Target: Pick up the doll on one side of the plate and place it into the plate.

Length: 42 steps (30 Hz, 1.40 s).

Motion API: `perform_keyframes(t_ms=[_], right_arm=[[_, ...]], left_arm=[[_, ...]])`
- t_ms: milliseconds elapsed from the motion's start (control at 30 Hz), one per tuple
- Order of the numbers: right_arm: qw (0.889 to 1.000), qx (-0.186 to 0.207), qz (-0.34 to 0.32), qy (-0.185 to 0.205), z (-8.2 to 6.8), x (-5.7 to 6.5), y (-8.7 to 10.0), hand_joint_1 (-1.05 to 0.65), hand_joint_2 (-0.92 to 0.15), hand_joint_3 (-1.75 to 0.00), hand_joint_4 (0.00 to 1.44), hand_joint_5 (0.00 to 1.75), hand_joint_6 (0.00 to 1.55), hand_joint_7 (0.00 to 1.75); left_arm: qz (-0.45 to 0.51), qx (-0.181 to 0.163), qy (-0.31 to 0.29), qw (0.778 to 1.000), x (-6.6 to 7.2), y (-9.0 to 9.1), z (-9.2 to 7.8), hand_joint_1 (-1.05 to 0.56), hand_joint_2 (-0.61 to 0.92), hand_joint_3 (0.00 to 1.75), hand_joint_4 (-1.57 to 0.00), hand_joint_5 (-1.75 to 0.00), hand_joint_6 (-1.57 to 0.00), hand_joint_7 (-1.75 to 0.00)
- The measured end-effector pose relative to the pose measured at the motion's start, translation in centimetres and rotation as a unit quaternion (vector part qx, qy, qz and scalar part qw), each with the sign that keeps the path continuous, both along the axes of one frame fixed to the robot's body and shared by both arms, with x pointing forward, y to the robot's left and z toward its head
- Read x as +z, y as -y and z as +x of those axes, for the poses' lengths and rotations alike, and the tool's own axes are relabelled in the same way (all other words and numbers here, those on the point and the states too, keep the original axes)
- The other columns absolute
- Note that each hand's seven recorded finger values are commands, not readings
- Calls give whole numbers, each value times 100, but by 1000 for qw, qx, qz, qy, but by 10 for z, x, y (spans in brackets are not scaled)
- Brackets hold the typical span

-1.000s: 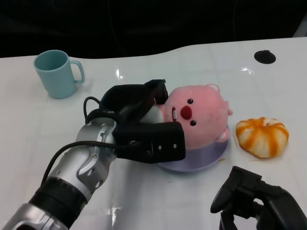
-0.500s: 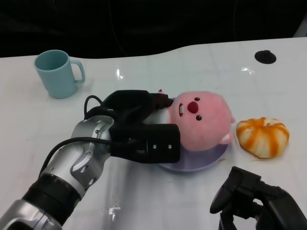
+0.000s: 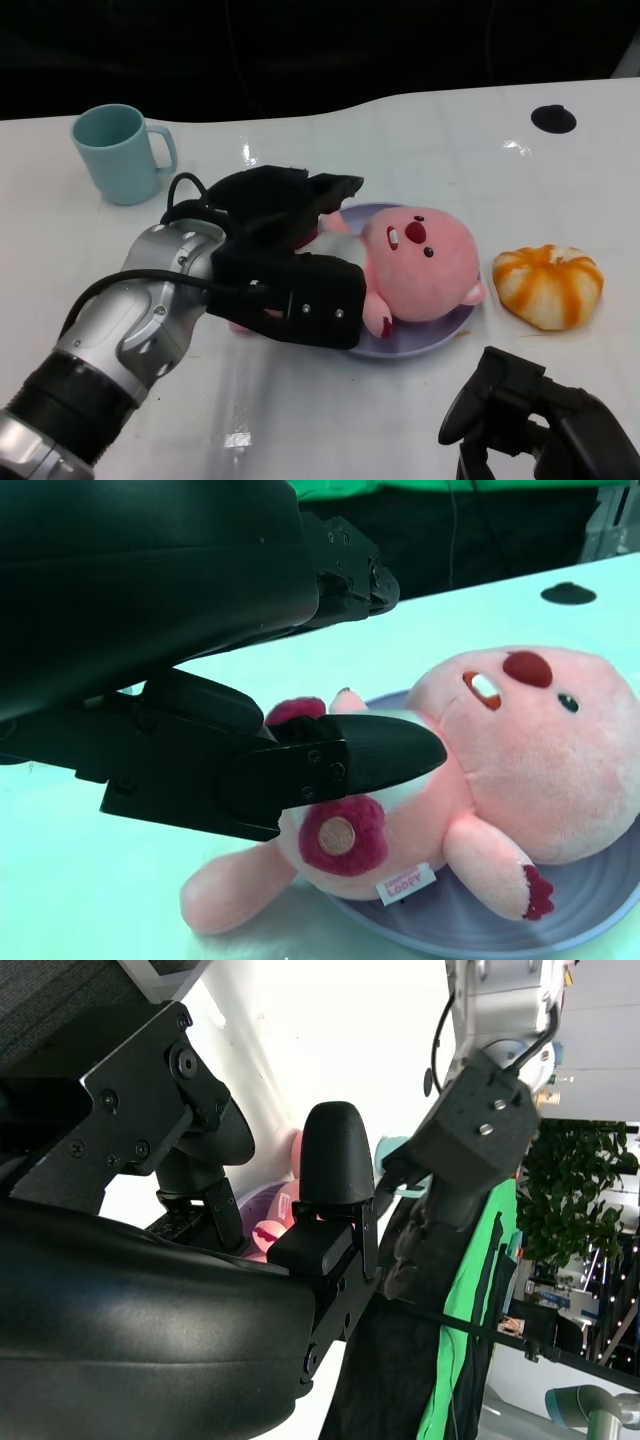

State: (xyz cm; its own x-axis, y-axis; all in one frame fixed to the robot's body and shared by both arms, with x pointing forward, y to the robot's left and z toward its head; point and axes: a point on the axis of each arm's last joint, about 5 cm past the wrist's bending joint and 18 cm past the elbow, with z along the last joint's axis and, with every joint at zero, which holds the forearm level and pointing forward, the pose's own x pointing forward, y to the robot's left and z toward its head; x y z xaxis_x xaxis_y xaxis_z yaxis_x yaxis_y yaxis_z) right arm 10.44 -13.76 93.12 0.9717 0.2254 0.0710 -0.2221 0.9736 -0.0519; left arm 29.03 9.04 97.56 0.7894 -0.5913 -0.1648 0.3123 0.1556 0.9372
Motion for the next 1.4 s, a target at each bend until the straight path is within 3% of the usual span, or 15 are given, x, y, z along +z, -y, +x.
perform_keyframes(t_ms=[233,467,533,633,833,867,967,1033,1133,1233,1400], right_arm=[[1000,0,0,1,0,0,0,8,-39,-138,70,175,62,153],[1000,1,0,2,1,0,0,8,-39,-139,71,175,63,153],[1000,0,0,2,1,0,0,8,-39,-139,71,175,63,153],[1000,0,0,2,1,0,0,8,-39,-139,71,175,63,154],[1000,0,0,2,1,0,0,8,-39,-139,71,175,63,154],[1000,0,0,2,1,0,0,8,-39,-139,72,175,63,154],[1000,0,0,2,1,1,0,8,-39,-139,72,175,63,153],[1000,0,0,3,1,1,0,8,-39,-139,72,175,63,153],[1000,0,0,3,1,1,0,9,-39,-140,72,175,63,153],[1000,0,0,3,2,0,0,8,-39,-140,72,175,63,153],[1000,0,0,3,2,0,0,9,-39,-139,71,175,63,153]], left_arm=[[-83,-11,6,996,11,-23,-16,-91,92,47,-9,-6,-10,-4],[-192,-4,-10,981,10,-49,-32,-75,92,34,-27,-20,-26,-10],[-231,-4,-18,973,6,-56,-37,-67,92,27,-32,-30,-34,-11],[-314,3,-39,949,0,-64,-46,-46,92,16,-28,-78,-52,-10],[-431,16,-64,900,-8,-77,-61,-26,91,14,-48,-107,-78,-24],[-447,19,-69,891,-9,-78,-64,-23,84,29,-52,-112,-76,-39],[-495,30,-91,864,-14,-83,-72,-14,49,103,-63,-124,-70,-81],[-510,37,-100,853,-17,-86,-78,-11,42,120,-69,-128,-73,-95],[-523,50,-117,843,-22,-90,-86,-10,38,129,-74,-136,-77,-106],[-541,71,-149,825,-27,-95,-97,-5,44,131,-75,-150,-76,-121],[-560,102,-217,793,-33,-101,-115,-4,51,129,-75,-162,-73,-132]])
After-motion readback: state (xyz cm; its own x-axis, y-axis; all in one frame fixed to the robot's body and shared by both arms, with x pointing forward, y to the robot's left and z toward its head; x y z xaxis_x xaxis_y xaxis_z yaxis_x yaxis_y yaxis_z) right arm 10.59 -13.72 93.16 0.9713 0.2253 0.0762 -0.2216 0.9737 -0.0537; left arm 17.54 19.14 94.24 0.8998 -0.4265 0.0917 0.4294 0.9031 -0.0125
